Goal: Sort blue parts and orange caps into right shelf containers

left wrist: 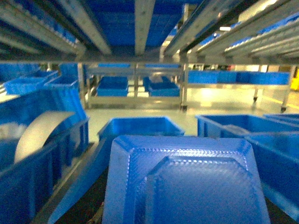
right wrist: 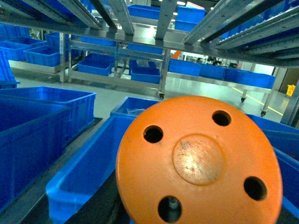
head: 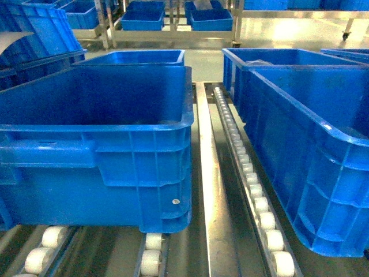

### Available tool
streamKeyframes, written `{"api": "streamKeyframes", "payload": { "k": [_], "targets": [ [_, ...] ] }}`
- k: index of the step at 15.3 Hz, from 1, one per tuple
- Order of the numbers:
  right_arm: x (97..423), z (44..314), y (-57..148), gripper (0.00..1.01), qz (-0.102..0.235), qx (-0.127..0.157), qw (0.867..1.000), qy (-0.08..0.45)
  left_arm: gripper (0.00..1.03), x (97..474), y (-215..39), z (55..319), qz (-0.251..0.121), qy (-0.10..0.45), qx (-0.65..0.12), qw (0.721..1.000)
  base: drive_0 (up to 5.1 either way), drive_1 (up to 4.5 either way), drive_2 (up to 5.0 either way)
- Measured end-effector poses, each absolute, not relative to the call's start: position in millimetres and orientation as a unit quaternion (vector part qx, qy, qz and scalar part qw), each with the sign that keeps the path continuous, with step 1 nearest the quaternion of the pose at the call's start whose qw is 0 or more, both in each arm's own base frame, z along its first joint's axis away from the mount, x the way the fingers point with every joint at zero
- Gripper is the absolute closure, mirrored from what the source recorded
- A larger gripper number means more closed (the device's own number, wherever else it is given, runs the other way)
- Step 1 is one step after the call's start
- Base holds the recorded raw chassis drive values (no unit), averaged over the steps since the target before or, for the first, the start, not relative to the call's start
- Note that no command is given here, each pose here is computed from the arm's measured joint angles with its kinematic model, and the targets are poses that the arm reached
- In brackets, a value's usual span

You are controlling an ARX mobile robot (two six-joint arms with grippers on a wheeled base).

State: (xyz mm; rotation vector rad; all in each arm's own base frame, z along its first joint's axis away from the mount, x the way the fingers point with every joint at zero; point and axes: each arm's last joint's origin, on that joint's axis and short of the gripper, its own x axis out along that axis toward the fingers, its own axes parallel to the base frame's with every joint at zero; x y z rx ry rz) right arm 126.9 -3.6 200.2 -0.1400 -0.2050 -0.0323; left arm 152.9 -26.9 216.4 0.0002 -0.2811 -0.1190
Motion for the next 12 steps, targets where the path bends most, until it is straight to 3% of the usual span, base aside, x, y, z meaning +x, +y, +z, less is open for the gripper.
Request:
{"api": "streamKeyframes", "payload": {
  "k": [3, 4, 5, 9, 12],
  "targets": [
    [152, 222, -6, 0.57, -0.012, -0.069, 0.99, -0.121, 0.6, 188, -39, 244, -0.08, -0.176, -0.006, 0.981, 0.0, 0.0, 0.0],
    [204, 245, -13, 0.57, -0.017, -0.064, 0.99, -0.126, 0.6, 248, -55, 246, -0.09, -0.132, -0.015, 0.987, 0.0, 0.0, 0.0],
    [245, 237, -18, 0.57, -0.034, -0.056, 0.995, -0.079, 0.6, 291, -65, 227, -0.084, -0.073, -0.017, 0.994, 0.0, 0.0, 0.0],
    [277, 208, -24, 0.56, -0.039, -0.05, 0.998, -0.006, 0.6, 321, -68, 209, -0.073, -0.039, -0.029, 0.996, 0.0, 0.0, 0.0],
    [282, 197, -25, 0.4, -0.046, -0.049, 0.998, 0.013, 0.48, 326, -67, 205, -0.068, -0.044, -0.044, 0.996, 0.0, 0.0, 0.0]
  ]
}}
